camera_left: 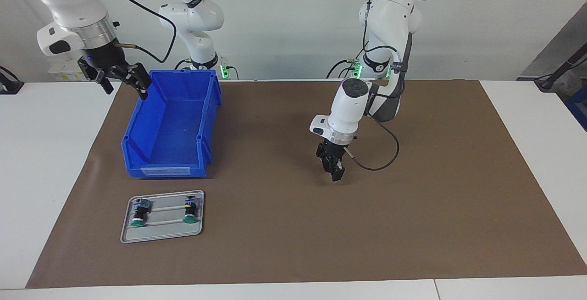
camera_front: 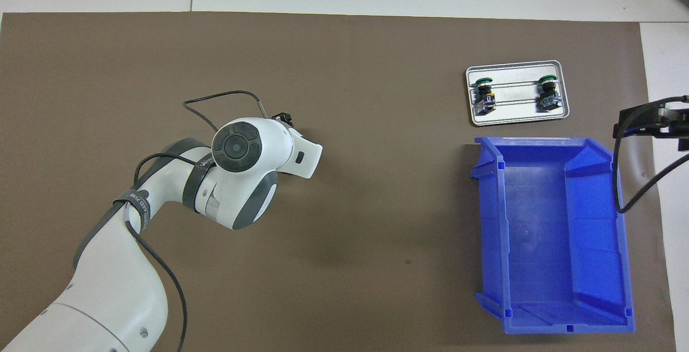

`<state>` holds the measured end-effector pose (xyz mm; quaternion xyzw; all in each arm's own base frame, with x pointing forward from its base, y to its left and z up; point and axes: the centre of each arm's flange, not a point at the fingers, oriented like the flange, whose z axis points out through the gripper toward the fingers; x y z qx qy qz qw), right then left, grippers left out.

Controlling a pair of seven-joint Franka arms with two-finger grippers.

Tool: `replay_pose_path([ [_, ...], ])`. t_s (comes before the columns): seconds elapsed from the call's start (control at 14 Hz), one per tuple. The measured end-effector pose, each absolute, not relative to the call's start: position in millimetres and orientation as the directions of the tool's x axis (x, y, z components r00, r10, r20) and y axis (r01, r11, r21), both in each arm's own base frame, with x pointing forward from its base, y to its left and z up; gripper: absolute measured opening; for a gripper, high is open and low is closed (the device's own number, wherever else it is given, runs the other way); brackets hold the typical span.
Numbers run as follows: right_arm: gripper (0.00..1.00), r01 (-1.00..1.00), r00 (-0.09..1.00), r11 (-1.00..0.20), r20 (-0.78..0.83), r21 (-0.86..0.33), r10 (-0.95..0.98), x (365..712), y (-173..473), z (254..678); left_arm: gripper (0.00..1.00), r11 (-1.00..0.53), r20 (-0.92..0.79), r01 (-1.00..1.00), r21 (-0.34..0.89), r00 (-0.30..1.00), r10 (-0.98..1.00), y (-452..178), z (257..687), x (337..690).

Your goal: Place and press button with both arms

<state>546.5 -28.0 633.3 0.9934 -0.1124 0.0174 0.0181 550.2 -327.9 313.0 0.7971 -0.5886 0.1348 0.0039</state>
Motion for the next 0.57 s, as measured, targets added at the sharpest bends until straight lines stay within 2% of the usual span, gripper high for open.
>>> replay_pose_path([
  [0.57,1.00,-0.224,0.974,-0.974,0.039,0.032,-0.222,546,-28,634,0.00,-0.292,0.199,-0.945,-0.149,0.261,-0.945,-320,321,523],
])
